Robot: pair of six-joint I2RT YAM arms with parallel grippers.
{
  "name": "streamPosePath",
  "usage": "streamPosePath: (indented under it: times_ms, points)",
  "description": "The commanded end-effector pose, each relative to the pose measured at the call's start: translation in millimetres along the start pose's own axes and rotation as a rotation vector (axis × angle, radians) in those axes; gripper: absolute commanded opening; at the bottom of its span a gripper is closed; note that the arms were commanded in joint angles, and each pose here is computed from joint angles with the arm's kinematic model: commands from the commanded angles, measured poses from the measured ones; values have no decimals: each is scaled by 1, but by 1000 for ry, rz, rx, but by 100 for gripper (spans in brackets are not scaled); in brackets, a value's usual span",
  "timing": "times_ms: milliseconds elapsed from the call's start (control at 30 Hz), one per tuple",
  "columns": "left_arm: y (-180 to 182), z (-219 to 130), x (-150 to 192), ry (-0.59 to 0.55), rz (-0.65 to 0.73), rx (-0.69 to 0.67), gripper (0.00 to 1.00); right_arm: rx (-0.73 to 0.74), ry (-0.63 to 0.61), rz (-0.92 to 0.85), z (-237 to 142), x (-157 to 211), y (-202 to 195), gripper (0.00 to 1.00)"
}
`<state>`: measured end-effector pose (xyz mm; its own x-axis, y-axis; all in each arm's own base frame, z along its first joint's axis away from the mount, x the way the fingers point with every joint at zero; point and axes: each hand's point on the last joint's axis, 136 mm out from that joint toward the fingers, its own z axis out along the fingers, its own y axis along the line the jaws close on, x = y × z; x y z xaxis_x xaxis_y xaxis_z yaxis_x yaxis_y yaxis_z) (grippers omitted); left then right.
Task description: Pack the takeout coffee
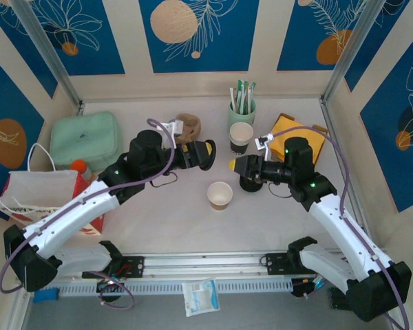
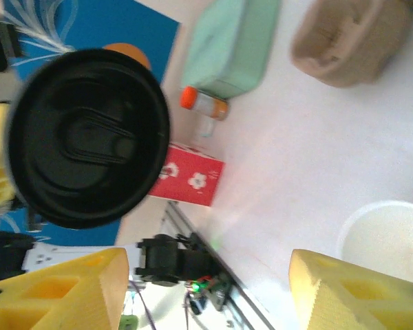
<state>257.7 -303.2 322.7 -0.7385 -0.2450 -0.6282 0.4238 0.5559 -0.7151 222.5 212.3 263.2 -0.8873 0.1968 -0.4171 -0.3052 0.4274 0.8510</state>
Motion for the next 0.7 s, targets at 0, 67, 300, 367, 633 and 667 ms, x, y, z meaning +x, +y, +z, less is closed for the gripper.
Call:
streamPosePath:
  times_ms: [0,67,300,367,633,667]
  points:
    - [20,7,21,117,129,-113,65,135,19,40,-2,20,-36,63]
    - [27,13,28,158,172,-156,66,180,28,51,-2,28,-49,63]
    - [45,31,51,275,296,-284,66,318,55,52,-4,52,-83,65]
    - [47,38,57,299,323,-307,66,347,60,50,-6,58,-91,65]
    - [52,62,84,388,448,-397,67,392,71,51,-8,72,-111,66]
    - [53,64,88,402,463,-408,67,395,71,50,-8,72,-113,66]
